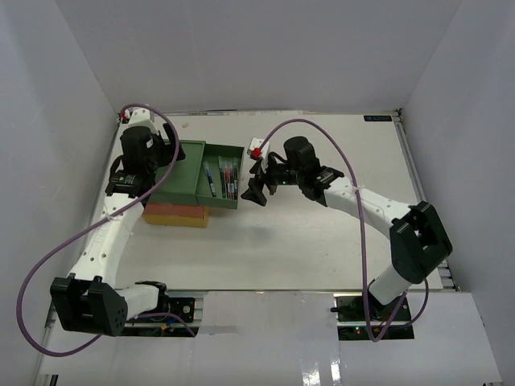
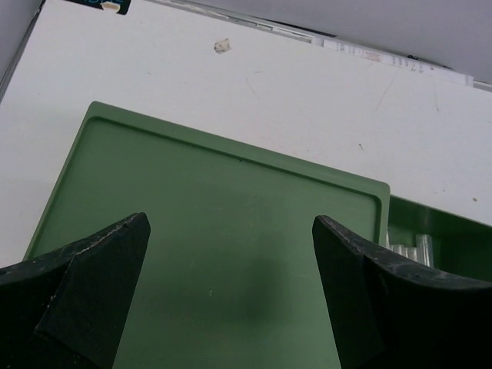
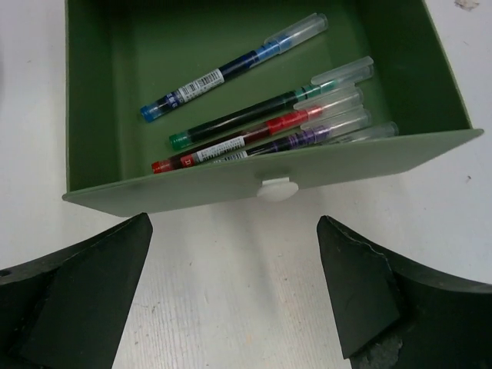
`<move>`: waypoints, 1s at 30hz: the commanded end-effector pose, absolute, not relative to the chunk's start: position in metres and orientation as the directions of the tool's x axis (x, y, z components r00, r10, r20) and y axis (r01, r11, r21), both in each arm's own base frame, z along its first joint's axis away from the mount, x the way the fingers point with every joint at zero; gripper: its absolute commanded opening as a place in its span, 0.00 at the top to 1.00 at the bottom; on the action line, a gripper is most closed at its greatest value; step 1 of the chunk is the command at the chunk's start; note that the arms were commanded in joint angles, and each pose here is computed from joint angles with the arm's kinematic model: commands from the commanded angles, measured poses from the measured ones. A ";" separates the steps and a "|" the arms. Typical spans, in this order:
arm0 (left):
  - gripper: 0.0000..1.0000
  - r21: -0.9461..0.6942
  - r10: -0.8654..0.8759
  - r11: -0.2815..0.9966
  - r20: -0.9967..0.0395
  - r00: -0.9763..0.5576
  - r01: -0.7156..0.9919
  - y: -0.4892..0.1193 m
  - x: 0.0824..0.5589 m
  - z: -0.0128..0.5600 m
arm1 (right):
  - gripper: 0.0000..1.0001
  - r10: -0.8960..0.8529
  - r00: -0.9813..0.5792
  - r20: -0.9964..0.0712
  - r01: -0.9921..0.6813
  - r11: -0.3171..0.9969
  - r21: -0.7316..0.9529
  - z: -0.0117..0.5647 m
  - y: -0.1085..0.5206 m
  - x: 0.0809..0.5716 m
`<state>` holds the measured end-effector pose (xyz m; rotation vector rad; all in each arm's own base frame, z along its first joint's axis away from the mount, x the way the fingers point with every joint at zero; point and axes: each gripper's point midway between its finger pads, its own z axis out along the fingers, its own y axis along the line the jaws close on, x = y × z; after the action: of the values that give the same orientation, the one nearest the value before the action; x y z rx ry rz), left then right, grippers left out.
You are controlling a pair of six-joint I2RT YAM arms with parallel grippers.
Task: Sort the stationery into containers
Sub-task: Close the drawer in the storage box.
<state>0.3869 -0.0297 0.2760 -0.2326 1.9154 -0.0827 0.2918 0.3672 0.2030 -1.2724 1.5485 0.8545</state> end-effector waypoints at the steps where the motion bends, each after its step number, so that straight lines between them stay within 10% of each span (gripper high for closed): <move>1: 0.02 -0.193 -0.224 0.972 -0.932 -0.285 -0.131 -0.026 0.385 0.281 | 0.05 -0.265 0.040 -0.963 -0.986 0.145 -0.081 0.230 0.385 0.296; 30: 0.02 -0.291 -0.257 0.957 -0.842 -0.475 -0.002 -0.063 0.367 0.206 | 0.00 -0.197 0.097 -0.976 -0.994 -0.072 -0.084 0.229 0.492 0.315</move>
<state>0.3889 -0.0505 0.2539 -0.1790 1.8715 -0.2368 0.3169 0.4753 0.2116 -1.4355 1.3475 1.0747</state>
